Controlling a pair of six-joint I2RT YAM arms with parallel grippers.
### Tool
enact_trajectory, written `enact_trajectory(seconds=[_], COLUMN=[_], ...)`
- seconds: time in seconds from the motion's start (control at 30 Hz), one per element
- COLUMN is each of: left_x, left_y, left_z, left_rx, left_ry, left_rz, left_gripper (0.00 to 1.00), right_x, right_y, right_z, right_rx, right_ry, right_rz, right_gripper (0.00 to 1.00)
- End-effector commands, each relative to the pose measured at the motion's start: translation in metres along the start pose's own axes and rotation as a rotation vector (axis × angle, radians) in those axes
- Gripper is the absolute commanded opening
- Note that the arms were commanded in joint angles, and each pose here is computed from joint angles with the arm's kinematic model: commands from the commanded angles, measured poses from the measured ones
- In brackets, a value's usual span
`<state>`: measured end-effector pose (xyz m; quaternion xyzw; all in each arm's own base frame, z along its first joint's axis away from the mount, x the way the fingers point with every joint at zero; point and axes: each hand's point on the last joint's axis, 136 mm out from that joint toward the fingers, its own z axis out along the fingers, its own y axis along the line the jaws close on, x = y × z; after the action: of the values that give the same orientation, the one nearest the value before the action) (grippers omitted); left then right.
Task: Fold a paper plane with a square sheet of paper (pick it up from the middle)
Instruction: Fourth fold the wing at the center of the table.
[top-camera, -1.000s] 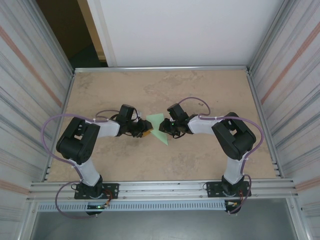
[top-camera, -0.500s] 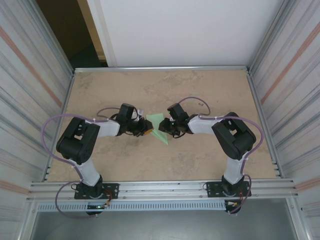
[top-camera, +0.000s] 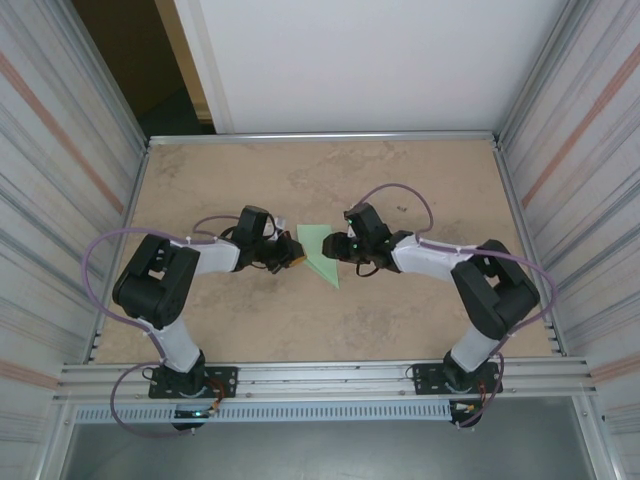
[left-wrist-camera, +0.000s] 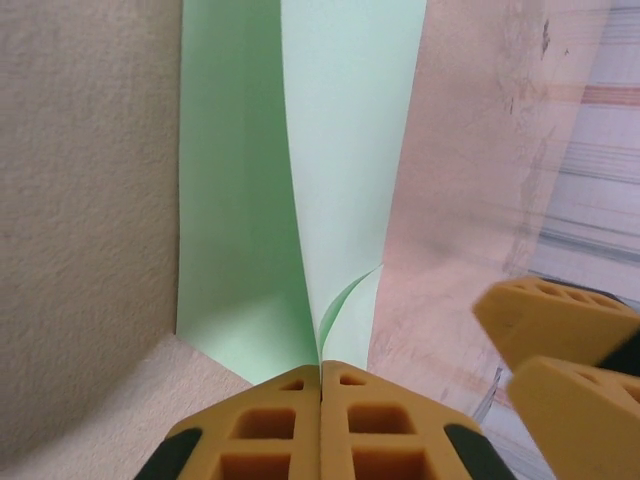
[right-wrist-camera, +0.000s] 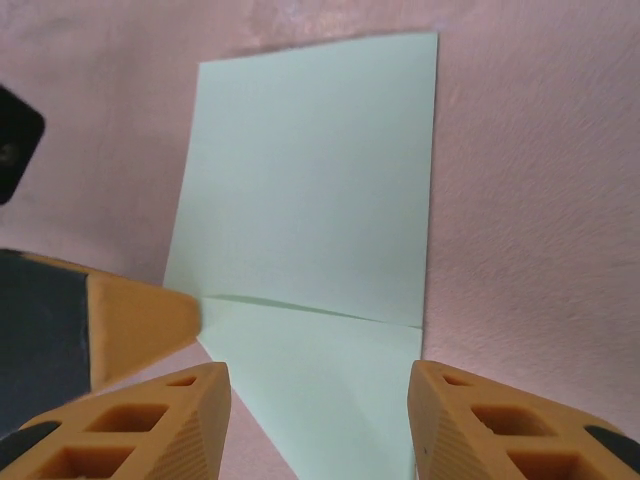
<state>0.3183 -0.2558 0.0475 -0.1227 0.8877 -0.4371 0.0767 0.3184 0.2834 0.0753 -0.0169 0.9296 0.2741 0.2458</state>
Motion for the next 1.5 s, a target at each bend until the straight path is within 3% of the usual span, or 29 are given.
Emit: enact_trajectory(seconds=[0.0,0.13,0.33,1.13,1.47], left_x=[-0.011,-0.011,-0.011,-0.009,-0.016], left_y=[-0.015,-0.021,-0.025,-0.023,-0.028], left_z=[-0.009,-0.010,-0.010,-0.010,-0.016], left_rx=[-0.006,-0.034,-0.067,-0.085,-0.084], left_ry=[-0.046,-0.052,-0.043,-0.030,-0.039], left_rz=[-0.034,-0.053,-0.069,-0.090,-0.083], left_gripper=[0.04,0.04,0.04,0.04,0.12], right_x=[0.009,0.026,0.039,0.045,0.048], right_y=[-0.003,0.011,0.016,0.005,0.002], right_z=[-0.011,-0.006,0.012,0.031,0.030], right_rx=[0.124,0.166,0.248,0.312,0.317], right_ry=[-0.029,-0.013,0.007,0.019,0.029], right_rz=[-0.242,-0.416,-0.532,-0.555,-0.566], right_gripper=[0.50,0.45,0.42,0.33,0.19])
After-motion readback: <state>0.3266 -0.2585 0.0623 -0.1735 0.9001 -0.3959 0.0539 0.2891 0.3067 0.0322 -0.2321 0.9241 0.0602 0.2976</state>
